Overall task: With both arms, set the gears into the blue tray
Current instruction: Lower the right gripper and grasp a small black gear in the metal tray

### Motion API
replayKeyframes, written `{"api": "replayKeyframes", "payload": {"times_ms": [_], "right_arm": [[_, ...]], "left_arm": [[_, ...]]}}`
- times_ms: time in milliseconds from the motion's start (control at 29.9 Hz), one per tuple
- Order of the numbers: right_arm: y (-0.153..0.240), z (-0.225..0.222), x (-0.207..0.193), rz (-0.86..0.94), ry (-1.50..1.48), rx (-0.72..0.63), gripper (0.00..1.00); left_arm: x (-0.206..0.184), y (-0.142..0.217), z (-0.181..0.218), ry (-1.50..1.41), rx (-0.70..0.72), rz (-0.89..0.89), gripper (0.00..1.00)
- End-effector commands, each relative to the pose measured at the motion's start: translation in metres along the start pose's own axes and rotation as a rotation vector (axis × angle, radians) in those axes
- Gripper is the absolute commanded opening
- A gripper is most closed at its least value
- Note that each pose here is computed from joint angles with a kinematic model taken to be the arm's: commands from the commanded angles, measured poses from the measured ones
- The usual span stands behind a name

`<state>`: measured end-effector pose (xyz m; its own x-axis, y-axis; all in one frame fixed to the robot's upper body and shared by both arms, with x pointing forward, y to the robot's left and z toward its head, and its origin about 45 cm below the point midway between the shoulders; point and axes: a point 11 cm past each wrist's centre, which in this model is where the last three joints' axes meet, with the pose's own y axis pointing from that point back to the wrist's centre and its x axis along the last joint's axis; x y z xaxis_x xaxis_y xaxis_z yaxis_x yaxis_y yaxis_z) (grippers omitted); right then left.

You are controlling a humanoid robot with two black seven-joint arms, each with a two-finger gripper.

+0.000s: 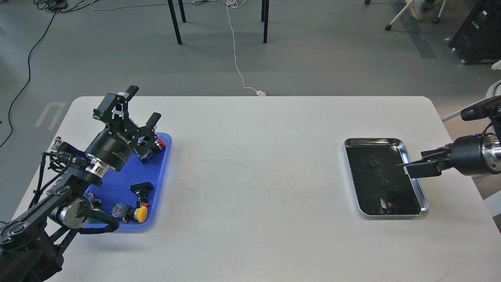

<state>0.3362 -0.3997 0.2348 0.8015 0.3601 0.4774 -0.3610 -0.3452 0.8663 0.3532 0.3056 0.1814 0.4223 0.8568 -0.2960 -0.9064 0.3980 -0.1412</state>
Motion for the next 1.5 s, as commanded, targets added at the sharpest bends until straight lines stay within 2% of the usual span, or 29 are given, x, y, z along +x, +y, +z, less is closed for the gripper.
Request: {"api": "replayKeyframes", "payload": {"times_ms": [0, 234, 702, 869, 970, 1471], "right_arm": [[-0.020, 0.004, 0.011, -0.070, 0.053, -0.037, 0.99], [-0.045, 0.007, 0.001, -0.165, 0.087, -0.061, 0.92], [-0.078, 0.003, -0.007, -0.193, 0.158, -0.060, 0.67], [-0.088, 0.003, -0.002, -0.176, 0.177, -0.068, 0.66], [-0.091, 0.001, -0.002, -0.178, 0.179, -0.064, 0.62], [-0.101, -0.004, -0.018, -0.206, 0.168, -0.041, 0.58]], "left_arm": [[-0.006, -0.001, 0.001, 0.005, -0.007, -0.018, 0.98], [-0.006, 0.000, 0.000, -0.003, -0.003, -0.012, 0.98], [-0.006, 0.000, 0.002, 0.000, -0.009, -0.016, 0.98], [-0.006, 0.000, 0.003, 0.000, -0.010, -0.018, 0.98], [-0.006, 0.000, 0.002, 0.000, -0.009, -0.016, 0.98], [-0.005, 0.001, 0.003, -0.002, -0.008, -0.016, 0.98]]}}
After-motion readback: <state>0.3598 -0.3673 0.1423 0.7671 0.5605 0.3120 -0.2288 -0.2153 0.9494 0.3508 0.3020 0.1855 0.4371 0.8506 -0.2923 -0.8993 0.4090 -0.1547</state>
